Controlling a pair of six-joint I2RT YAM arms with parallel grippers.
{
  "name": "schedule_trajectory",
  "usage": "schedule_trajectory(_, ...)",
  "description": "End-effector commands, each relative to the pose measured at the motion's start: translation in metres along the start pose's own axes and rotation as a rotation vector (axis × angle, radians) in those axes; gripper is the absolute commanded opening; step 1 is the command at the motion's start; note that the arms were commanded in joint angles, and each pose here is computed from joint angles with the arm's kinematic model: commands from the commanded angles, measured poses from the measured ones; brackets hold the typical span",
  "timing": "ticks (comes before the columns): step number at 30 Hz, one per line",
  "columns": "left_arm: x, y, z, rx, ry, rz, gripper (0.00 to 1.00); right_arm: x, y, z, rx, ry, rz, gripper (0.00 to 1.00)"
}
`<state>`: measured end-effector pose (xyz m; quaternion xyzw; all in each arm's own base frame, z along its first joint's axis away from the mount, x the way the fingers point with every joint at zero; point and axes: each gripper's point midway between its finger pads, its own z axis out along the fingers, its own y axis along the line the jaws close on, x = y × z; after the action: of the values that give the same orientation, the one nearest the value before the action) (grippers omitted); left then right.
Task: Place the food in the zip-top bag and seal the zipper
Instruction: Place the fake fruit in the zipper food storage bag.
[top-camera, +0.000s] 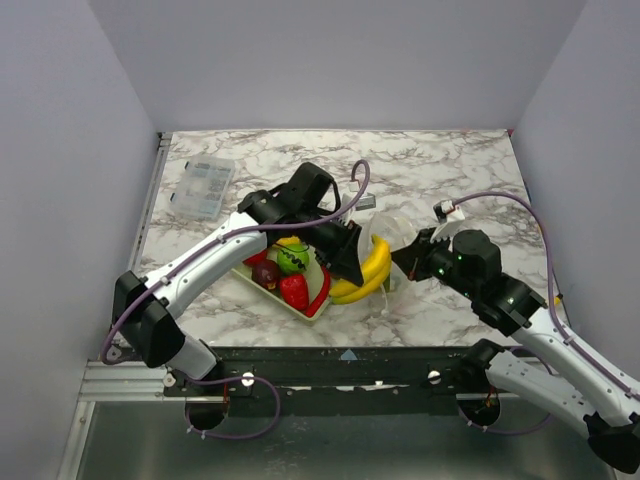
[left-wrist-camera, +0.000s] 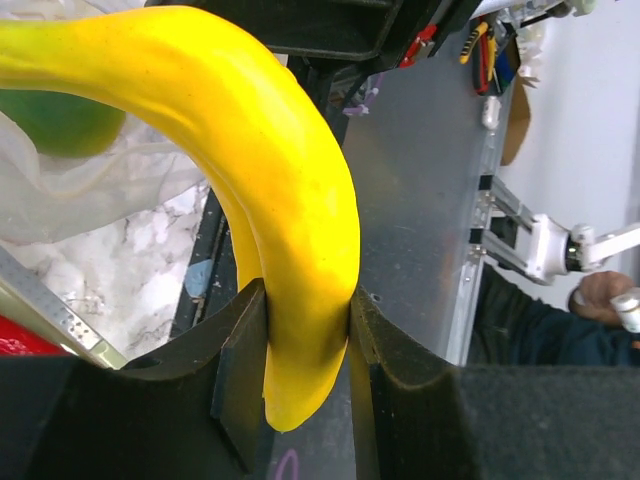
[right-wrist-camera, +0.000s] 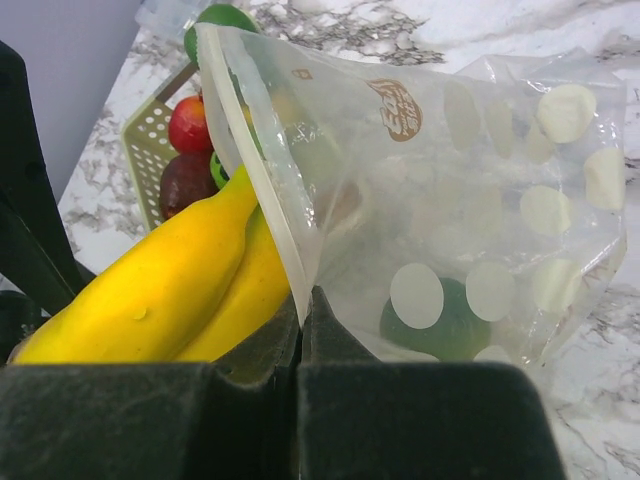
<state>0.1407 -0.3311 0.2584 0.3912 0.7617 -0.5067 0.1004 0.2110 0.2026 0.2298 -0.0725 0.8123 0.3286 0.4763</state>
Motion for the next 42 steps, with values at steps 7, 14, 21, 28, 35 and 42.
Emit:
schedule_trajectory(7, -0.013, 0.04, 0.007, -0.095, -0.007, -0.155, 0.0, -0.012, 0.024, -0.012, -0.105, -0.029, -0.014, 0.01)
schedule_trajectory(14, -0.025, 0.037, 0.002, -0.12, -0.053, -0.081, 0.0, -0.01, 0.03, -0.013, -0.134, -0.013, -0.01, 0.01)
schedule_trajectory(21, -0.031, 0.052, 0.013, -0.311, -0.054, -0.178, 0.0, -0.017, 0.041, -0.001, -0.166, -0.008, 0.042, 0.01)
schedule_trajectory(28, -0.037, 0.057, 0.027, -0.401, -0.097, -0.247, 0.07, -0.013, 0.036, 0.011, -0.12, 0.018, 0.102, 0.01)
schedule_trajectory(35, -0.062, 0.056, 0.024, -0.413, -0.254, -0.35, 0.27, -0.017, 0.02, 0.009, -0.008, -0.022, 0.264, 0.01)
schedule_trajectory(42, -0.077, 0.026, 0.018, -0.283, -0.374, -0.431, 0.9, -0.009, -0.001, 0.01, 0.126, -0.022, 0.388, 0.01)
